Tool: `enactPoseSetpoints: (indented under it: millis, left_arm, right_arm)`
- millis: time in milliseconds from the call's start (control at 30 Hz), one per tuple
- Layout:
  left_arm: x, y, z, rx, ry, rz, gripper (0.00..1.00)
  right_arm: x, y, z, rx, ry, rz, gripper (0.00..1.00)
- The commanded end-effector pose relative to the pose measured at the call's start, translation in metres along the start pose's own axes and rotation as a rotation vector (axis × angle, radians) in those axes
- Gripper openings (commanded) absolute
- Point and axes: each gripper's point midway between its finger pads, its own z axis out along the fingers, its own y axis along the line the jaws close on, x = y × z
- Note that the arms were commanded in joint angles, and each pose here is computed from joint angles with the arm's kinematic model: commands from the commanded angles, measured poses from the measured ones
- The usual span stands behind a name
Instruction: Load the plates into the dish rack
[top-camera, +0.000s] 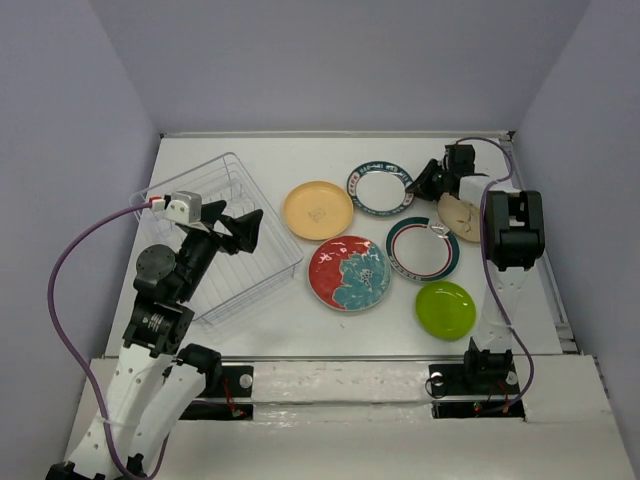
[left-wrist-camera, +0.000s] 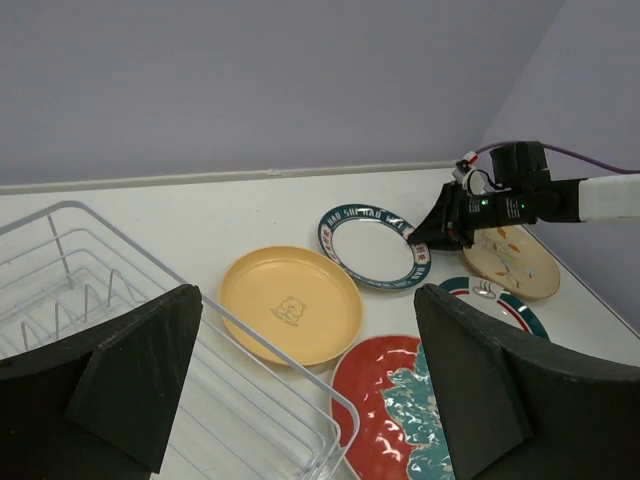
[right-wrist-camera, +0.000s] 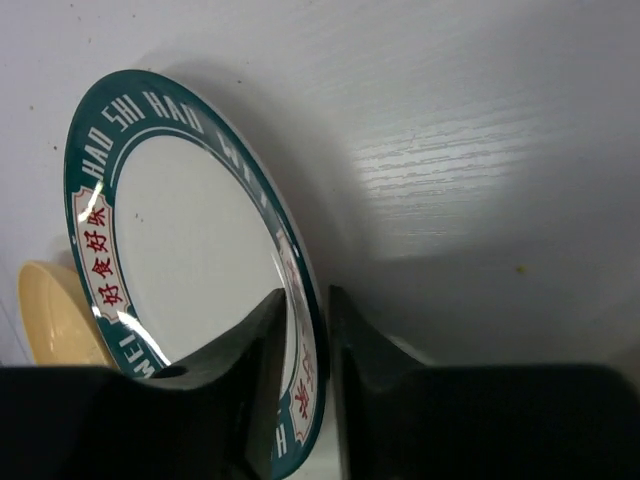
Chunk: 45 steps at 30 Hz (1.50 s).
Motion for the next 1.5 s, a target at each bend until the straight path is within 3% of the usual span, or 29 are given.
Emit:
enactPoseSetpoints:
  millis: [0,33,100,267,467,500,667,767,1033,1133,1200,1467]
  left_arm:
    - [-0.023,-0.007,0.001,0.03,-0.066,0.022,0.99]
    - [-0.022,-0.007,0.001,0.029,-0.064,0.022,0.99]
    - [-0.022,-0.007,0.002,0.03,-0.063,0.022,0.99]
    - [-0.019,-0.007,0.004,0.032,-0.051,0.012,0.99]
    - [-0.023,-0.004,0.003,0.008,-0.072,-0.009,0.99]
    - [-0.024,-0.002,0.003,-0.006,-0.081,-0.02,0.99]
    - [-0.032,0.001,-0.002,-0.033,-0.116,-0.043,0.99]
    - [-0.048,0.005,-0.012,-0.066,-0.182,-0.06,0.99]
    - [-0.125,-0.012,-0.07,-0.035,-0.465,-0.12,0.99]
    - [-0.133,-0.015,-0.082,-0.017,-0.526,-0.116,0.99]
    - [-0.123,-0.01,-0.081,-0.033,-0.516,-0.118,0.99]
    - [-0.115,-0.007,-0.085,-0.043,-0.519,-0.12,0.99]
  right_arm:
    - [-0.009,-0.006,0.005,-0.021,-0.007,0.083,0.21]
    - [-0.013,-0.009,0.004,-0.028,-0.019,0.097,0.13]
    - [-0.015,-0.013,0.0,-0.021,-0.034,0.118,0.07]
    - [-0.048,-0.005,-0.03,-0.009,-0.149,0.079,0.07]
    - [-0.108,0.061,-0.123,-0.088,-0.443,-0.045,0.07]
    - [-0.11,0.093,-0.147,-0.119,-0.496,-0.109,0.07]
    - [-0.115,0.167,-0.207,-0.048,-0.678,-0.258,0.07]
    - [-0.099,0.221,-0.223,-0.047,-0.715,-0.342,0.07]
    - [-0.035,0.346,-0.207,-0.09,-0.7,-0.5,0.07]
    - [-0.006,0.386,-0.189,-0.088,-0.698,-0.546,0.07]
    - [0.024,0.398,-0.16,-0.037,-0.675,-0.607,0.07]
    - [0.065,0.446,-0.141,0.051,-0.791,-0.709,0.07]
